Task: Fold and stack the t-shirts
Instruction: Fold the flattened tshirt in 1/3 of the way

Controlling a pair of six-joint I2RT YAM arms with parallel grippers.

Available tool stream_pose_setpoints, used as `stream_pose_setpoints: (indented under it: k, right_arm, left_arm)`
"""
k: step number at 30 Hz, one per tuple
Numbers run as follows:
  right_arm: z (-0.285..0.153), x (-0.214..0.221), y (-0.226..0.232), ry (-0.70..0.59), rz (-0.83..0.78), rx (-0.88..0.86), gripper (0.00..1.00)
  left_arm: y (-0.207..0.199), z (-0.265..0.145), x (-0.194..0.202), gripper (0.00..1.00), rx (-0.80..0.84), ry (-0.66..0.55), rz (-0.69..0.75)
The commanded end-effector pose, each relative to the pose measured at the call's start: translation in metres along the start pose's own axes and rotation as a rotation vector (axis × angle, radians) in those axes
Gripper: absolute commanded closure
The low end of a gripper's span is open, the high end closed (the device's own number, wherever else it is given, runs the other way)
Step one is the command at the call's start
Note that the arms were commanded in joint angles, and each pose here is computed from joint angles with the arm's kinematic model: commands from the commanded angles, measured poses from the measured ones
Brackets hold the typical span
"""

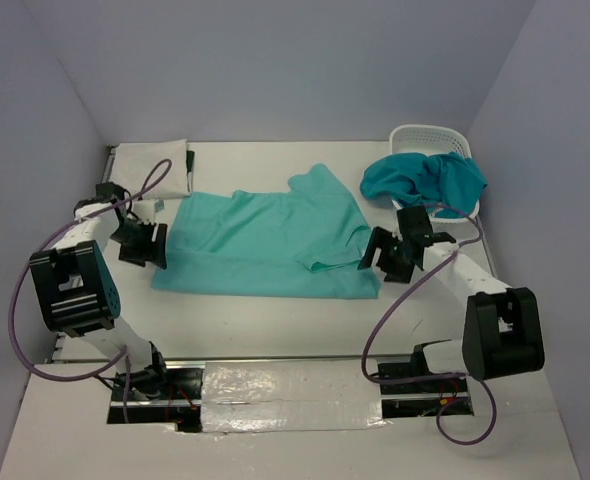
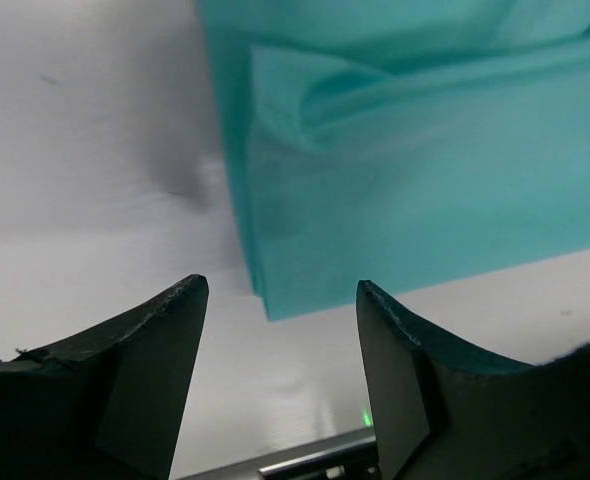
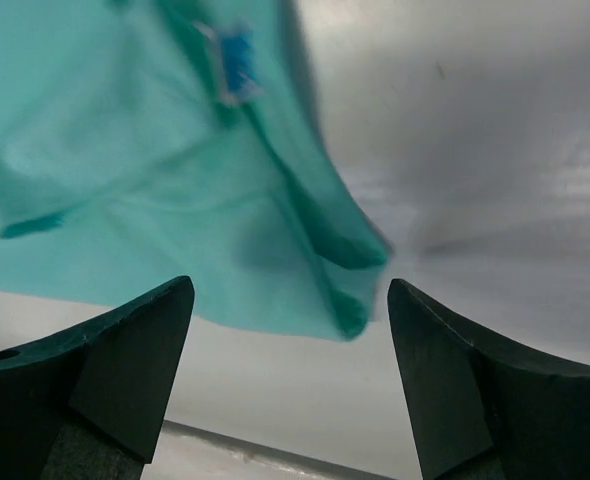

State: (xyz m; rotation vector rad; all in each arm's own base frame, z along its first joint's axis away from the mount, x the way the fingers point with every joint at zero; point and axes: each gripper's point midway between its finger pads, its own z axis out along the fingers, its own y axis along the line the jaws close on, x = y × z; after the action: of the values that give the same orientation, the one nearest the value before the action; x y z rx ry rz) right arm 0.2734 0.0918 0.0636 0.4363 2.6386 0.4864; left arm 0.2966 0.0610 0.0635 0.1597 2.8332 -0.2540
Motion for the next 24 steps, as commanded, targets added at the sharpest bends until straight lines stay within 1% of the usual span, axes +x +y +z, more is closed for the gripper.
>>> stream_pose_setpoints:
  k: [1,3,4,5,7,8,9,10,11,12,13,14,15,16,17,19,20,21,22,23,24]
  right_arm:
    - [0.015,0.031,-0.016,0.070,0.091,0.029,0.15]
    - [0.025,0.038,-0.018,0.105,0.107,0.025,0.17]
    - [0.029,0.039,-0.012,0.122,0.111,-0.013,0.18]
    - [0.032,0.041,-0.010,0.139,0.119,-0.028,0.25]
    - [0.040,0.047,-0.008,0.170,0.137,-0.045,0.36]
    - [0.041,0.050,-0.005,0.186,0.144,-0.065,0.53]
    - [0.041,0.050,-0.004,0.182,0.153,-0.072,0.64]
    - [0.040,0.050,-0.003,0.182,0.157,-0.074,0.91]
    - [0.037,0.048,-0.003,0.170,0.158,-0.071,1.00]
    - [0.034,0.050,-0.007,0.171,0.171,-0.057,1.00]
    - [0.031,0.050,-0.010,0.159,0.182,-0.049,1.00]
    - [0.022,0.044,-0.009,0.120,0.200,-0.056,1.00]
    - [0.018,0.051,-0.022,0.120,0.244,-0.017,1.00]
    - [0.012,0.052,-0.024,0.106,0.263,-0.008,1.00]
    - [0.001,0.057,-0.029,0.083,0.297,0.011,1.00]
    - [-0.010,0.062,-0.034,0.055,0.326,0.039,1.00]
    - [-0.019,0.061,-0.032,0.015,0.344,0.027,1.00]
    - [-0.023,0.070,-0.040,0.025,0.360,0.065,1.00]
    - [-0.030,0.070,-0.040,0.001,0.366,0.062,1.00]
    - [-0.034,0.082,-0.046,0.024,0.392,0.095,1.00]
    - [-0.038,0.084,-0.047,0.015,0.399,0.094,1.00]
  left_arm:
    - [-0.017,0.017,0.031,0.26,0.089,0.117,0.002]
    - [-0.015,0.025,0.034,0.26,0.090,0.135,0.000]
    - [-0.014,0.032,0.038,0.26,0.098,0.157,-0.004]
    - [-0.016,0.036,0.041,0.26,0.112,0.167,-0.006]
    - [-0.023,0.045,0.045,0.31,0.143,0.195,0.003]
    - [-0.029,0.047,0.046,0.35,0.164,0.201,0.017]
    - [-0.033,0.050,0.047,0.51,0.185,0.210,0.016]
    - [-0.036,0.050,0.046,0.62,0.200,0.209,0.016]
    - [-0.040,0.050,0.044,0.77,0.225,0.198,0.012]
    - [-0.041,0.046,0.043,1.00,0.222,0.190,0.018]
    - [-0.040,0.043,0.043,1.00,0.214,0.184,0.026]
    - [-0.039,0.040,0.047,1.00,0.209,0.186,0.031]
    - [-0.033,0.036,0.051,1.00,0.193,0.185,0.036]
    - [-0.033,0.028,0.060,1.00,0.185,0.194,0.032]
    - [-0.023,0.019,0.066,1.00,0.140,0.197,0.037]
    - [-0.014,0.005,0.074,1.00,0.088,0.219,0.041]
    - [-0.012,-0.001,0.078,1.00,0.067,0.225,0.060]
    - [-0.008,-0.007,0.082,1.00,0.032,0.237,0.091]
    - [-0.011,-0.015,0.092,1.00,0.027,0.258,0.103]
    - [-0.010,-0.021,0.099,1.00,0.010,0.280,0.130]
    - [-0.011,-0.023,0.110,1.00,0.013,0.317,0.130]
